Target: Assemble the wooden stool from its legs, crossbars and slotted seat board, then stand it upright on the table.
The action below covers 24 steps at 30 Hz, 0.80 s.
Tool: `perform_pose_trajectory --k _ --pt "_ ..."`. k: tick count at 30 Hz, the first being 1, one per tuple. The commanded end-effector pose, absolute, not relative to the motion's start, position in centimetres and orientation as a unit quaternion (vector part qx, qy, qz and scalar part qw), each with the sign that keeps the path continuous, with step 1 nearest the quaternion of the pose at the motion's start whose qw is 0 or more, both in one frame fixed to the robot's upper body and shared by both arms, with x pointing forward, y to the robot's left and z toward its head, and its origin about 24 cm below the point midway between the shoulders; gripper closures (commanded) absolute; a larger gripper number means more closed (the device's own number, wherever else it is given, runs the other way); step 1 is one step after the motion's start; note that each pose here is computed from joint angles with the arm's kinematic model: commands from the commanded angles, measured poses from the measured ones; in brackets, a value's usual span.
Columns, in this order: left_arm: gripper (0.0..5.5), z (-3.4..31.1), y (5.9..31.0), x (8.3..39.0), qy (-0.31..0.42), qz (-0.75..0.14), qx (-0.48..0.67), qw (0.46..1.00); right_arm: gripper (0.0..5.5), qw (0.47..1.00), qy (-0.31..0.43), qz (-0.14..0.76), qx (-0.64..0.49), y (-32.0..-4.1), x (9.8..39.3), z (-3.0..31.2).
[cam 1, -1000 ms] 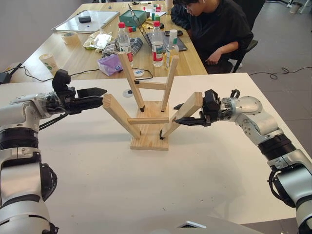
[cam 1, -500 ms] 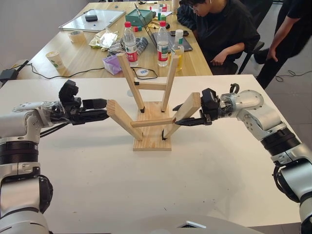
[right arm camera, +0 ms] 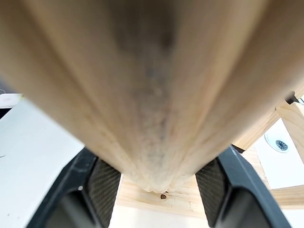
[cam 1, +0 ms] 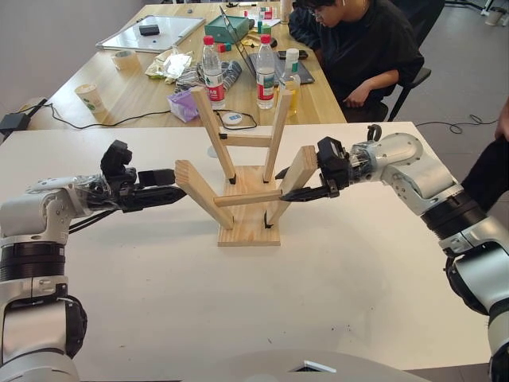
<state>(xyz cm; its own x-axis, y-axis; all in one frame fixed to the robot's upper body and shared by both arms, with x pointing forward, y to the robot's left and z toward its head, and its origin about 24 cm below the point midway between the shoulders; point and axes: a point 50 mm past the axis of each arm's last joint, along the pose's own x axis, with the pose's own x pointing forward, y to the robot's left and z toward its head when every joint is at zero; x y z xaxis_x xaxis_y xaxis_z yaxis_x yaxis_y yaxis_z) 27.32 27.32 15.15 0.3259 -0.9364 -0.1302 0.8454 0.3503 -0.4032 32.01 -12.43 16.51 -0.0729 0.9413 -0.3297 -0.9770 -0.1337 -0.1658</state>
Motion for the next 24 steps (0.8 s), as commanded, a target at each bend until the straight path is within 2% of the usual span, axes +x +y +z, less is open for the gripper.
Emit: perform_pose_trajectory --k 1,3,6,13,14,17,19,24 --pt "1.26 15.5 24.4 26.9 0.144 -0.581 -0.152 0.787 3.45 0.467 0.499 0.68 -0.263 -14.8 27.0 1.2" --pt "1.26 15.3 24.3 26.8 0.145 -0.58 -0.153 0.787 3.45 0.466 0.512 0.686 -0.224 -14.4 26.7 1.0" --pt "1.26 15.2 24.3 26.4 0.141 -0.572 -0.157 0.792 3.45 0.461 0.516 0.71 -0.131 -14.4 26.2 2.5" --pt "1.26 15.0 24.1 26.3 0.129 -0.562 -0.17 0.799 3.45 0.394 0.577 0.692 -0.181 -19.5 22.9 0.9" --pt "1.26 15.0 24.1 26.3 0.127 -0.56 -0.173 0.8 3.45 0.398 0.589 0.681 -0.173 -20.3 22.7 0.5" --pt "1.26 15.0 24.2 26.4 0.124 -0.554 -0.178 0.803 3.45 0.463 0.613 0.634 -0.088 -22.2 23.1 -0.1" --pt "1.26 15.0 24.2 26.5 0.124 -0.552 -0.18 0.804 3.45 0.493 0.618 0.608 -0.076 -23.1 23.6 -0.3" --pt "1.26 15.2 24.1 26.7 0.127 -0.553 -0.181 0.803 3.45 0.518 0.595 0.609 -0.089 -22.3 23.8 -0.7"
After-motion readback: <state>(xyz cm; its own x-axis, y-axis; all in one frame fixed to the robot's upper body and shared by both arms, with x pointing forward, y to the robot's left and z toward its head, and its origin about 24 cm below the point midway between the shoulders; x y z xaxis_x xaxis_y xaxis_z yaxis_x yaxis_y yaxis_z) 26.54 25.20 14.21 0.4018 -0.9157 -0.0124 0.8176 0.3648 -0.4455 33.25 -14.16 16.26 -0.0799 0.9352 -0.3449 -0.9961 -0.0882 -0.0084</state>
